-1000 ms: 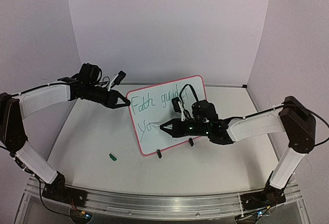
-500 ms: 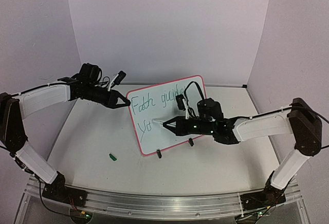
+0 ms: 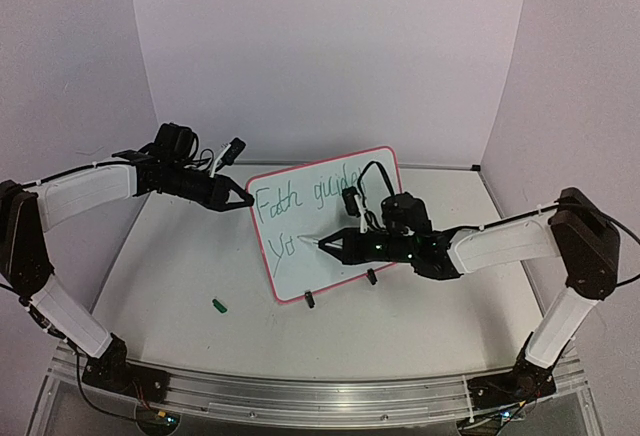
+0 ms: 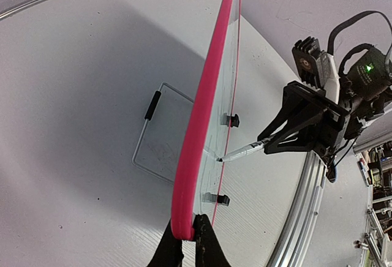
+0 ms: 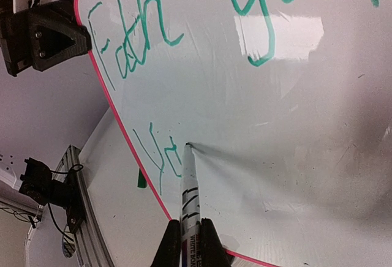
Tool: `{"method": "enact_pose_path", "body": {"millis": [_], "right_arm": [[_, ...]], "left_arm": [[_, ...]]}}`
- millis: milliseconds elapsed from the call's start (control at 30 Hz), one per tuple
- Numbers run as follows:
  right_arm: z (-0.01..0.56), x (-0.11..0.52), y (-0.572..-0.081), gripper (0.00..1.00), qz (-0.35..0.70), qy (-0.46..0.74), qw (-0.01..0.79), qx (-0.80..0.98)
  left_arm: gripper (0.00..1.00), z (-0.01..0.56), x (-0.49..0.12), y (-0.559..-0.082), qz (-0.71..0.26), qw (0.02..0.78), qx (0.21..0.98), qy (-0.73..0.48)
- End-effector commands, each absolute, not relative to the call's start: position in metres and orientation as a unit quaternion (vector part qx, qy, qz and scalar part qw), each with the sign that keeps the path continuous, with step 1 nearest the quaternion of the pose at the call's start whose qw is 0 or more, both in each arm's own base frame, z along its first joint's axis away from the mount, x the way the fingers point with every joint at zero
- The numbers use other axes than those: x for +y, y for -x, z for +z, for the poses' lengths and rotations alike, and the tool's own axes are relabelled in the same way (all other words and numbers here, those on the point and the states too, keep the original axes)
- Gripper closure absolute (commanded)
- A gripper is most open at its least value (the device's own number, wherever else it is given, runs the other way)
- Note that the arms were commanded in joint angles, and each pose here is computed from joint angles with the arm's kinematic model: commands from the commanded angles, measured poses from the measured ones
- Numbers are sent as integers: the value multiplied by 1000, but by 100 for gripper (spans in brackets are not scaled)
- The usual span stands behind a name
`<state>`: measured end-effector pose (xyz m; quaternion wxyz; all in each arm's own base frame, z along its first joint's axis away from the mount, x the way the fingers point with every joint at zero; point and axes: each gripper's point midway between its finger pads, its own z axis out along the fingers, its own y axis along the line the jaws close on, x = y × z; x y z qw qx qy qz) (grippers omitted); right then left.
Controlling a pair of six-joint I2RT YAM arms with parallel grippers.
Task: Write a sentence on the whiteboard
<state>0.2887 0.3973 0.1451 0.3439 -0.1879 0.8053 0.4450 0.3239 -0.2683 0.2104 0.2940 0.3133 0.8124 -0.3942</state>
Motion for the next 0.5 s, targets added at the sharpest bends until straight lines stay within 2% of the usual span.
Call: {"method": "enact_pose_path", "body": {"millis": [0,467], "right_arm": [[159,406,-297,100,456,191,357,793],[129,389,-287,100,439,171,332,817]], "left_arm": [[100,150,-266,-297,-346,210,850,-338],[100,151,-267,-296,-347,210,849,-339]]}}
